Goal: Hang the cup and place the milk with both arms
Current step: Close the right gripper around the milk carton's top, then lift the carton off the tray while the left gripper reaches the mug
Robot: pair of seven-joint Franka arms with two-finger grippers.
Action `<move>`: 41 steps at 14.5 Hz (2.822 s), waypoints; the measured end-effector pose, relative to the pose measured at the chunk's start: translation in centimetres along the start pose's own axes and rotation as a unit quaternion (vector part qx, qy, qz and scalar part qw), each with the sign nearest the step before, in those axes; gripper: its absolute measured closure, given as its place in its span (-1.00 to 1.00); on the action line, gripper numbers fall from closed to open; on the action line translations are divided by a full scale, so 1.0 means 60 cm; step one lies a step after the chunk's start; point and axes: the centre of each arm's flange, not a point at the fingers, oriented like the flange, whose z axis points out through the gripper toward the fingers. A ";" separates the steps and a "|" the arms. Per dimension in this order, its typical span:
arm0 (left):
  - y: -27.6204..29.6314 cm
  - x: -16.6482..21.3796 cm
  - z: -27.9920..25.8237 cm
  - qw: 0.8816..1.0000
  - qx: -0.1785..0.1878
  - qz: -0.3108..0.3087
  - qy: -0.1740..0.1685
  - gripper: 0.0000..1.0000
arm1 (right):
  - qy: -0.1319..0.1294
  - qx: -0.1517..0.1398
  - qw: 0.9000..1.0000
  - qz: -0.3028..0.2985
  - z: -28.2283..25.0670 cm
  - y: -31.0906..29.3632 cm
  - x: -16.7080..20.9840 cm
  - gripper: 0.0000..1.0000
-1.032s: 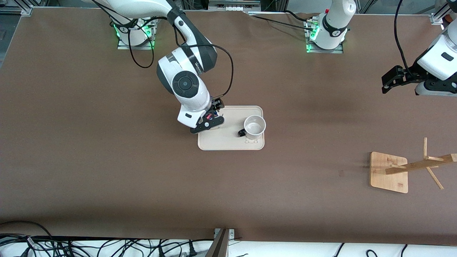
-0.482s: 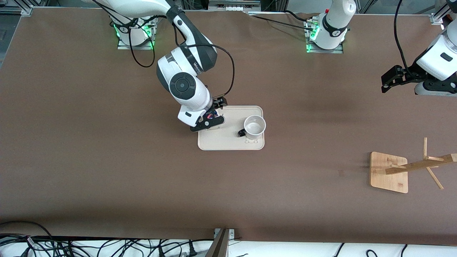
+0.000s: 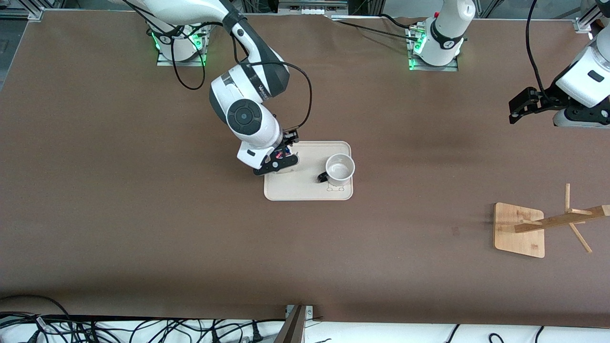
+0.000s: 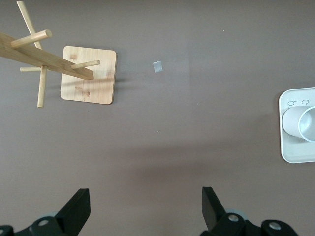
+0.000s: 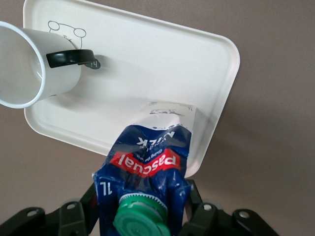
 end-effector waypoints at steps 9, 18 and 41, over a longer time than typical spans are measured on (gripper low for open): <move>0.000 0.000 0.000 1.000 0.000 0.000 0.000 -1.00 | 0.012 0.004 1.000 0.000 -0.028 0.000 -0.003 -0.02; 0.000 0.000 0.000 1.000 0.000 0.000 0.000 -1.00 | 0.016 0.006 1.000 0.017 -0.044 -0.002 -0.008 0.08; 0.606 -0.024 0.301 0.946 0.015 0.307 -0.099 -1.00 | 0.057 -0.045 0.993 0.092 -0.340 0.423 -0.055 0.13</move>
